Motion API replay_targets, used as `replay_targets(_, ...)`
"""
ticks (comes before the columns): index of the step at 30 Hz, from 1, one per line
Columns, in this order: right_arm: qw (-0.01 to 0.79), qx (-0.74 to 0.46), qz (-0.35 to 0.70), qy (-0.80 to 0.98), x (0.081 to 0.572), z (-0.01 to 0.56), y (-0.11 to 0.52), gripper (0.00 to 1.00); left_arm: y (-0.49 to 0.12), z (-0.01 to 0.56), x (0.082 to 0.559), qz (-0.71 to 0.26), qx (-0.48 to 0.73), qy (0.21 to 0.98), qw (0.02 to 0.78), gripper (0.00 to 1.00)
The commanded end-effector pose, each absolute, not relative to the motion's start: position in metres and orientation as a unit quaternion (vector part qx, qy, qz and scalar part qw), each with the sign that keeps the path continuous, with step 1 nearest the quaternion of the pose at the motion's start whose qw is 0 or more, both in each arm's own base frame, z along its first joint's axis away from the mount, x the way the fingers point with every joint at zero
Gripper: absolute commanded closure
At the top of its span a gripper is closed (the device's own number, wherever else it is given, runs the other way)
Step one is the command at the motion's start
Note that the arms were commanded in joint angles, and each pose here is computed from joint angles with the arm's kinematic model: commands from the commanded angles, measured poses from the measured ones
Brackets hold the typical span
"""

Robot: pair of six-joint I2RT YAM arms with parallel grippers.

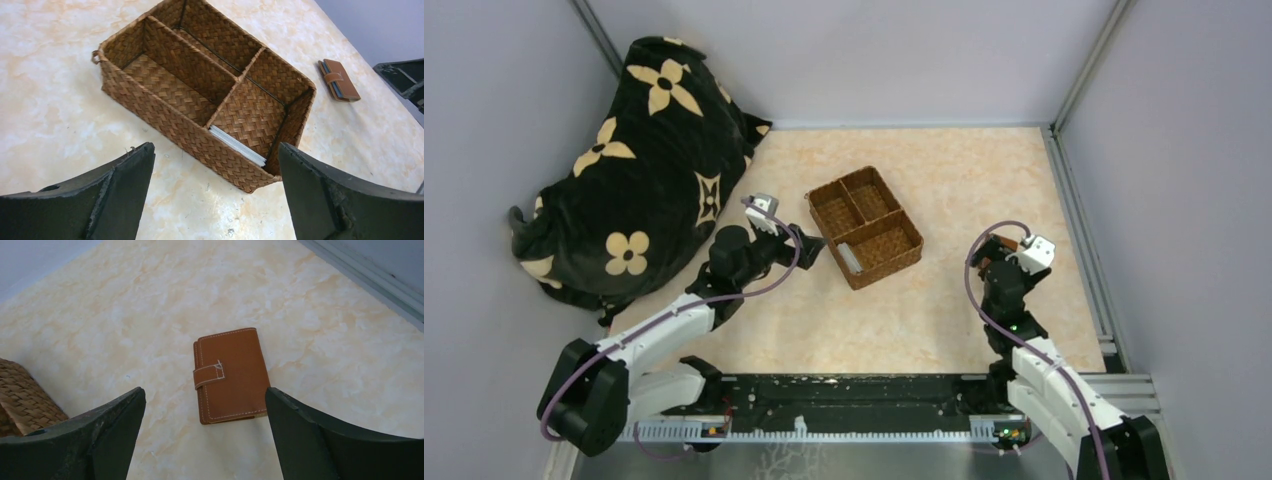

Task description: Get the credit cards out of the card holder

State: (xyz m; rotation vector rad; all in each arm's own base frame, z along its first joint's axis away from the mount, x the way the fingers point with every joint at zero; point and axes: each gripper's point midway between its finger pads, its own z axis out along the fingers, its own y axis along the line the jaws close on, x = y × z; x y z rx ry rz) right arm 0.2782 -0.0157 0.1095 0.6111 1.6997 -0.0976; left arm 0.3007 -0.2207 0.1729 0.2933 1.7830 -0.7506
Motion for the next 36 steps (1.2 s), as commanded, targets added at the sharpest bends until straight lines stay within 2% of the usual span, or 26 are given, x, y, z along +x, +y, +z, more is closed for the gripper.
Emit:
replay_targets(1, 0.656, 0.27, -0.015, 0.705, 0.288, 0.14, -0.011, 0.04, -0.203, 0.176, 0.308, -0.291, 0.077, 0.75, 0.589, 0.01)
replay_targets(6, 0.629, 0.268, -0.036, 0.729, 0.291, 0.136, -0.011, 0.01, -0.189, 0.16, 0.319, -0.252, 0.039, 0.769, 0.586, 0.01)
replay_targets(11, 0.556, 0.292, -0.06, 0.776, 0.28, 0.134, -0.012, 0.16, -0.189, 0.144, 0.32, -0.242, 0.048, 0.777, 0.578, 0.09)
replay_targets(16, 0.539, 0.262, -0.066, 0.798, 0.274, 0.152, -0.01, 0.19, -0.189, 0.146, 0.32, -0.245, 0.045, 0.777, 0.578, 0.18)
replay_targets(18, 0.526, 0.266, -0.061, 0.805, 0.273, 0.146, -0.012, 0.2, -0.189, 0.148, 0.32, -0.247, 0.046, 0.775, 0.58, 0.3)
replay_targets(19, 0.52, 0.266, -0.055, 0.81, 0.275, 0.141, -0.011, 0.22, -0.19, 0.149, 0.32, -0.25, 0.047, 0.774, 0.58, 0.42)
replay_targets(22, 0.494, 0.278, -0.067, 0.821, 0.279, 0.119, -0.018, 0.31, -0.194, 0.152, 0.317, -0.26, 0.055, 0.771, 0.579, 0.89)
replay_targets(23, 0.482, 0.281, -0.077, 0.826, 0.28, 0.112, -0.021, 0.31, -0.194, 0.152, 0.316, -0.262, 0.054, 0.77, 0.579, 0.99)
replay_targets(24, 0.47, 0.287, -0.09, 0.83, 0.281, 0.107, -0.025, 0.31, -0.194, 0.152, 0.316, -0.264, 0.054, 0.769, 0.58, 1.0)
replay_targets(25, 0.46, 0.288, -0.098, 0.834, 0.283, 0.103, -0.026, 0.29, -0.194, 0.153, 0.316, -0.265, 0.053, 0.768, 0.581, 0.96)
replay_targets(26, 0.449, 0.288, -0.104, 0.839, 0.285, 0.099, -0.027, 0.27, -0.194, 0.153, 0.316, -0.265, 0.053, 0.768, 0.581, 0.76)
replay_targets(28, 0.435, 0.28, -0.098, 0.85, 0.292, 0.094, -0.021, 0.22, -0.194, 0.154, 0.315, -0.269, 0.052, 0.764, 0.584, 0.26)
replay_targets(29, 0.431, 0.277, -0.092, 0.854, 0.295, 0.093, -0.018, 0.21, -0.196, 0.155, 0.314, -0.273, 0.053, 0.763, 0.584, 0.11)
replay_targets(31, 0.43, 0.275, -0.088, 0.855, 0.301, 0.095, -0.015, 0.2, -0.203, 0.157, 0.311, -0.292, 0.063, 0.759, 0.579, 0.01)
replay_targets(36, 0.422, 0.276, -0.111, 0.856, 0.306, 0.091, -0.02, 0.19, -0.227, 0.153, 0.303, -0.341, 0.104, 0.755, 0.55, 0.03)
